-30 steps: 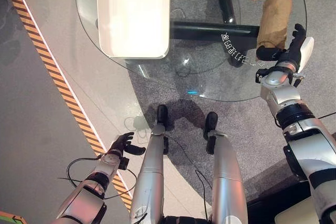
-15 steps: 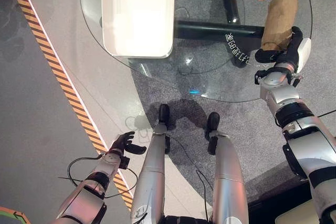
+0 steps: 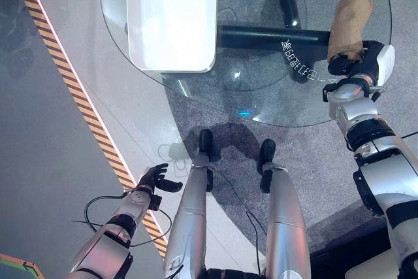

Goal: Wipe the table with a cloth and put it in the basket.

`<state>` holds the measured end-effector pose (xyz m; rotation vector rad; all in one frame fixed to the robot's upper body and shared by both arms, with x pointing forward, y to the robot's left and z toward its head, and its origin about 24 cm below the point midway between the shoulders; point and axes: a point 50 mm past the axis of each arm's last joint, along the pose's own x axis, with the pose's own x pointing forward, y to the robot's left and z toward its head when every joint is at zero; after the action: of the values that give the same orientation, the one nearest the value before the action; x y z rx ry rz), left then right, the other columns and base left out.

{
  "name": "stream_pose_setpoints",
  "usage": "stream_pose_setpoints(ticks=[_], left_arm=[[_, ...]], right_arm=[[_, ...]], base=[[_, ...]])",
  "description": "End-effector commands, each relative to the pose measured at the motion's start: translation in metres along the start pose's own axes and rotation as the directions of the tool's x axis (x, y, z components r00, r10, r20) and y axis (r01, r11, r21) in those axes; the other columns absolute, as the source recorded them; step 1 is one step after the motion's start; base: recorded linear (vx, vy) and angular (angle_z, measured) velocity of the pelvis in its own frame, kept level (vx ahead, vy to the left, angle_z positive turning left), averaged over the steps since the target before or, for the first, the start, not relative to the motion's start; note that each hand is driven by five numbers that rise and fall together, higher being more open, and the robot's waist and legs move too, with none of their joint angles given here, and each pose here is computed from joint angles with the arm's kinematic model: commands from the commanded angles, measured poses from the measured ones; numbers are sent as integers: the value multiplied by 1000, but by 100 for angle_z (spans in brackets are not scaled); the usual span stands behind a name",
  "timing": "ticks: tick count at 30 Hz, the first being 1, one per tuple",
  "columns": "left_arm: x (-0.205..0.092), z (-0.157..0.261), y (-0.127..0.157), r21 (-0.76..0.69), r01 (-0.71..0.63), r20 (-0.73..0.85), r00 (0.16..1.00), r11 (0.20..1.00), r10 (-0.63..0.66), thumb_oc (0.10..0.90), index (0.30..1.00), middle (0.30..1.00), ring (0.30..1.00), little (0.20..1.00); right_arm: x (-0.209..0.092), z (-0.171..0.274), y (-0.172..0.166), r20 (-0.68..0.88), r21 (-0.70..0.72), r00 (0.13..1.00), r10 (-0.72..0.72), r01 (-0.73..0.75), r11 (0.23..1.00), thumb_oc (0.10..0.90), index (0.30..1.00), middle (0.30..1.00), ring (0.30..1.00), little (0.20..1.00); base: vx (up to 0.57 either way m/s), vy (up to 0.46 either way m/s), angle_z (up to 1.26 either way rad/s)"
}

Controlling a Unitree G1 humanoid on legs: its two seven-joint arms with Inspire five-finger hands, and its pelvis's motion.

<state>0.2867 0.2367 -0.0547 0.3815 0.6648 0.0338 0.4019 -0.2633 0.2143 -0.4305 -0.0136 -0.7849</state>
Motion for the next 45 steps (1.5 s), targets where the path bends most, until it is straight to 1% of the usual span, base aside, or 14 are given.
stream_pose_setpoints(ticks=[1, 13, 17, 22, 31, 38, 40, 45], left_arm=[[-6, -31, -6, -30, -16, -107, 994, 999, 12, 800, 900, 900, 900, 900], [-6, -31, -5, -34, -21, -107, 994, 999, 18, 800, 900, 900, 900, 900], [-5, -29, -3, -34, -23, -104, 994, 999, 19, 800, 900, 900, 900, 900], [-5, -27, -3, -35, -22, -100, 995, 999, 19, 800, 900, 900, 900, 900], [-5, -24, -9, -39, -18, -87, 996, 999, 14, 800, 900, 900, 900, 900], [-5, -26, -13, -39, -5, -78, 997, 999, 2, 800, 900, 900, 900, 900], [-5, -24, -17, -38, -2, -73, 997, 999, -1, 800, 900, 900, 900, 900], [-5, -22, -22, -38, 8, -68, 998, 999, -11, 800, 900, 900, 900, 900]], right_arm=[[13, 16, -23, 82, -49, 995, -48, 52, 997, 100, 300, 300, 300, 200], [12, 18, -23, 119, -40, 992, -33, 38, 999, 100, 300, 300, 300, 200], [10, 29, -20, 180, -46, 984, -13, 22, 999, 100, 300, 300, 300, 200], [0, 53, -10, 295, -71, 955, 25, -4, 997, 100, 300, 300, 300, 200], [-29, 91, 15, 484, -144, 866, 124, -60, 988, 100, 300, 300, 300, 200], [-47, 101, 32, 536, -181, 818, 207, -129, 975, 100, 300, 300, 300, 200], [-56, 104, 41, 553, -215, 794, 252, -156, 964, 100, 300, 300, 300, 200], [-67, 104, 54, 560, -271, 764, 320, -196, 942, 100, 300, 300, 300, 200]], base=[[0, 0, 0], [0, 0, 0], [0, 0, 0], [0, 0, 0], [-4, 5, -3], [0, 0, 0], [0, 0, 0], [-4, 8, 2]])
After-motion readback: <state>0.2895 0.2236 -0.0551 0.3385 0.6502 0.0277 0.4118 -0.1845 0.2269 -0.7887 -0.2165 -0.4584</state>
